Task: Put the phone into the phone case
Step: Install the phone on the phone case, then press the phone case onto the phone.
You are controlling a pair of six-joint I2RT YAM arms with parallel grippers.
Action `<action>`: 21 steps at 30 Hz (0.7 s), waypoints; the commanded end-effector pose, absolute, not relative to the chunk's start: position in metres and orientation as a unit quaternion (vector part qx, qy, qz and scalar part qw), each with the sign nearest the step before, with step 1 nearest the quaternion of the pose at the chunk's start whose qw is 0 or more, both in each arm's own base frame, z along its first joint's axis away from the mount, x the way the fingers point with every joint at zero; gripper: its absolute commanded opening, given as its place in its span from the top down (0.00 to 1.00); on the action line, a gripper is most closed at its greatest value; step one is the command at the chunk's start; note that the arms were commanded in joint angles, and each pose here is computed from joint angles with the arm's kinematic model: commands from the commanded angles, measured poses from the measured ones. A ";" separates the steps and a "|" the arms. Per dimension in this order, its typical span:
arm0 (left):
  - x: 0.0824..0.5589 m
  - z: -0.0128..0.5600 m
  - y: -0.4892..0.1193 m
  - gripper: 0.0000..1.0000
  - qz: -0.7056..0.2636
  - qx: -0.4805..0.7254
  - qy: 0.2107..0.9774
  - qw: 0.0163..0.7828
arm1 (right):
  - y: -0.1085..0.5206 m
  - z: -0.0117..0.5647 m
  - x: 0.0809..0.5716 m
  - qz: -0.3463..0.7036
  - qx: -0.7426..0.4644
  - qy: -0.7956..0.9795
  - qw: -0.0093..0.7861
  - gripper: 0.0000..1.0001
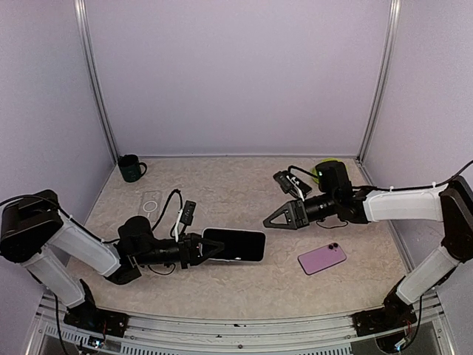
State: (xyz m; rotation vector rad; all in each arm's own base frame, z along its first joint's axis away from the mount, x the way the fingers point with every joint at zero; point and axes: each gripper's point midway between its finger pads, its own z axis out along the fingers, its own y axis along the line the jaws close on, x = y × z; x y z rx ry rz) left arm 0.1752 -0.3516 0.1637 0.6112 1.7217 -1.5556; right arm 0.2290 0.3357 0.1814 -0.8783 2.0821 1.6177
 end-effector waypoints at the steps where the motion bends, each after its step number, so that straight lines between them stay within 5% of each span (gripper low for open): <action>1: 0.165 0.187 -0.357 1.00 -0.583 0.310 0.630 0.409 | 0.328 0.195 0.222 0.574 -0.328 0.722 0.202 0.52; 8: 0.156 0.196 -0.351 1.00 -0.576 0.333 0.616 0.422 | 0.332 0.210 0.195 0.597 -0.364 0.686 0.201 0.37; 21: 0.139 0.205 -0.351 1.00 -0.585 0.365 0.591 0.418 | 0.359 0.195 0.162 0.594 -0.411 0.671 0.166 0.37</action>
